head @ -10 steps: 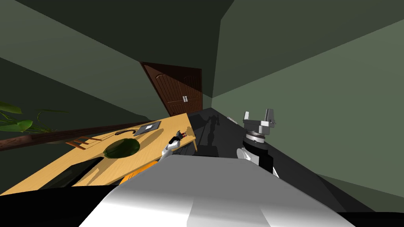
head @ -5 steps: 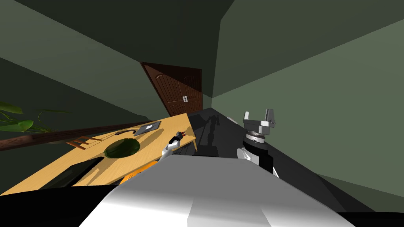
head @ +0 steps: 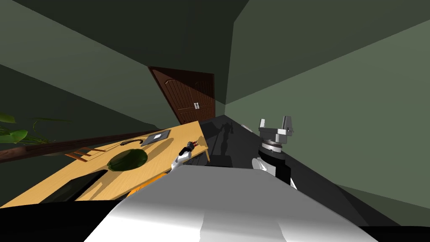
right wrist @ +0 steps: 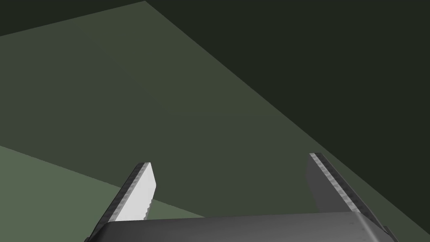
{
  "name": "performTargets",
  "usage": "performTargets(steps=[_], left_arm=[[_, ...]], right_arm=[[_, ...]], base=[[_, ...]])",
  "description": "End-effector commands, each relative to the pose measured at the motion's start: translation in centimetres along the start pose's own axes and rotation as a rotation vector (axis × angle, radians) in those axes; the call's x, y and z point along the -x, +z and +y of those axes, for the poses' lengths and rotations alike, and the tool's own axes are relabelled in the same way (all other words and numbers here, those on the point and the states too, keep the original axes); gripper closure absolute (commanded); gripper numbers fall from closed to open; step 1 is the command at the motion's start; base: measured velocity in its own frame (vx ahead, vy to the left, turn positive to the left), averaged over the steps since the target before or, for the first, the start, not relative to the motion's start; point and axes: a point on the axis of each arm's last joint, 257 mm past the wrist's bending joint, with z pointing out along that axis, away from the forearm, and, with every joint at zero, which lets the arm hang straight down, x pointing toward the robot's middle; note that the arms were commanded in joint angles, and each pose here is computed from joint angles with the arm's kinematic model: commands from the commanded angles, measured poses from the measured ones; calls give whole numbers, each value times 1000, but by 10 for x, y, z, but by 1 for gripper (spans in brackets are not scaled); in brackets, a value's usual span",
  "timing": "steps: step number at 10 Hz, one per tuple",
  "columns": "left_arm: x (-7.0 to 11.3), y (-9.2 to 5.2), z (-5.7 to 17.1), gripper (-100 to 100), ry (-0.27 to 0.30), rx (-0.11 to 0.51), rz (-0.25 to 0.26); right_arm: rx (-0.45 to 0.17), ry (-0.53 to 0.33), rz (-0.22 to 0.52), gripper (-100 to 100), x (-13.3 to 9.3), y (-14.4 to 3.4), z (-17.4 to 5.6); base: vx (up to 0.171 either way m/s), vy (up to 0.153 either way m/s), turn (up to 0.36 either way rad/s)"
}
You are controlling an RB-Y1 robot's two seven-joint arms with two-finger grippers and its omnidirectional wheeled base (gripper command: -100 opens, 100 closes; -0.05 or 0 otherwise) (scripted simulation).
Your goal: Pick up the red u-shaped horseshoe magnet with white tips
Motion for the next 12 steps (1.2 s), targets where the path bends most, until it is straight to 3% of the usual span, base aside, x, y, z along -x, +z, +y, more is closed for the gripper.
performTargets(steps=[1,9,11,12], left_arm=[[5,-10,7,100,-4,4,-6],[23,-52,18,100,-15,-4,-33],[20,-51,15,100,-15,-9,-29],[20,-51,14,0,-15,-10,-29]], right_arm=[[0,0,0,0,0,0,0],[0,0,0,0,0,0,0],[0,0,0,0,0,0,0],[0,0,0,0,0,0,0]], base=[[32,11,-41],[27,12,-30],[9,4,-3],[0,0,0]])
